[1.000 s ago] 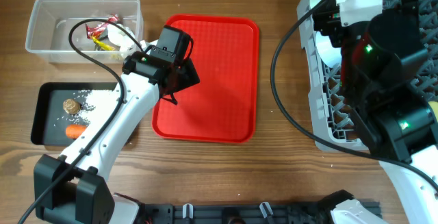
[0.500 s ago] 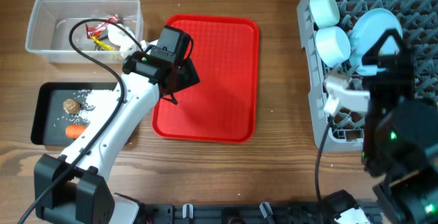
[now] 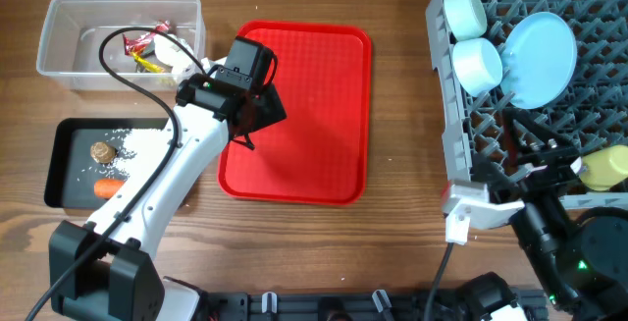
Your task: Sort waste into correct bins and load items into the dishwasher rack
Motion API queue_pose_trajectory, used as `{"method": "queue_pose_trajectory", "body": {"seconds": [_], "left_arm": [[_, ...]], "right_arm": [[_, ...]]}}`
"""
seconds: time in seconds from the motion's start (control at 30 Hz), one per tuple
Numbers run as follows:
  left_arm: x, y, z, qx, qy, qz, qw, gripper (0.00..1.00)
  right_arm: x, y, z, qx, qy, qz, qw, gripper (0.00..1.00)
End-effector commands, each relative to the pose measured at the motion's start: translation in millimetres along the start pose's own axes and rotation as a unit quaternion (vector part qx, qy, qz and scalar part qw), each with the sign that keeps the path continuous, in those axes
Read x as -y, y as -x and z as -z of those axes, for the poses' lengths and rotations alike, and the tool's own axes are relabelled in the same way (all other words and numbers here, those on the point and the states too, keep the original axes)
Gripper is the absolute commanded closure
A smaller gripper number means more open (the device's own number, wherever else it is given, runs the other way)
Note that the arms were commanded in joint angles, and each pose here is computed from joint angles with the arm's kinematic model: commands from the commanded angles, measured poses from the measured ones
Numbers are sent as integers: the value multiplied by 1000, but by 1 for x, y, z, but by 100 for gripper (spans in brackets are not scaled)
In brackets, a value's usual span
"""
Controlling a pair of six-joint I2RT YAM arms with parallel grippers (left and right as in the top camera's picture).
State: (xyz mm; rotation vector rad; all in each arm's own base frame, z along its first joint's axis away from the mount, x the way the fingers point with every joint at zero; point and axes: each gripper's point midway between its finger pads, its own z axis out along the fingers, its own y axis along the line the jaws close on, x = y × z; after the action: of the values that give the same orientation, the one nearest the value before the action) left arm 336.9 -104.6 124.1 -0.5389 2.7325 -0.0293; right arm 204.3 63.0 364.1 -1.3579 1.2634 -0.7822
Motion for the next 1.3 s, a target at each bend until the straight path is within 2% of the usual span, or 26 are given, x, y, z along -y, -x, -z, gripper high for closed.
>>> {"method": "queue_pose_trajectory", "body": {"seconds": [0.0, 0.03, 0.17, 0.23, 0.33, 0.43, 0.53, 0.9, 1.27], "left_arm": [[-2, -1, -3, 2, 9, 6, 1000, 0], [-2, -1, -3, 2, 9, 6, 1000, 0], [-2, -1, -3, 2, 9, 6, 1000, 0], [-2, -1, -3, 2, 9, 6, 1000, 0], [-2, -1, -3, 2, 9, 6, 1000, 0], [-2, -1, -3, 2, 9, 6, 1000, 0], [-2, -1, -3, 2, 9, 6, 1000, 0], [-2, -1, -3, 2, 9, 6, 1000, 0], [-5, -1, -3, 2, 16, 2, 1000, 0]], "right_arm": [[-7, 28, -15, 81, 24, -431, 898, 0], [-9, 25, -24, 83, 13, -453, 888, 0], [-52, 6, -65, 99, -50, -465, 878, 0], [-90, -4, -71, 105, -54, -513, 850, 0], [-145, -23, -75, 79, -55, -515, 852, 0], [-165, -34, -76, 68, -65, -517, 851, 0], [-178, -44, -76, 59, -74, -518, 850, 0], [-166, -71, -70, 37, -115, -517, 848, 0], [-166, -72, -70, 35, -116, -517, 847, 0]]}}
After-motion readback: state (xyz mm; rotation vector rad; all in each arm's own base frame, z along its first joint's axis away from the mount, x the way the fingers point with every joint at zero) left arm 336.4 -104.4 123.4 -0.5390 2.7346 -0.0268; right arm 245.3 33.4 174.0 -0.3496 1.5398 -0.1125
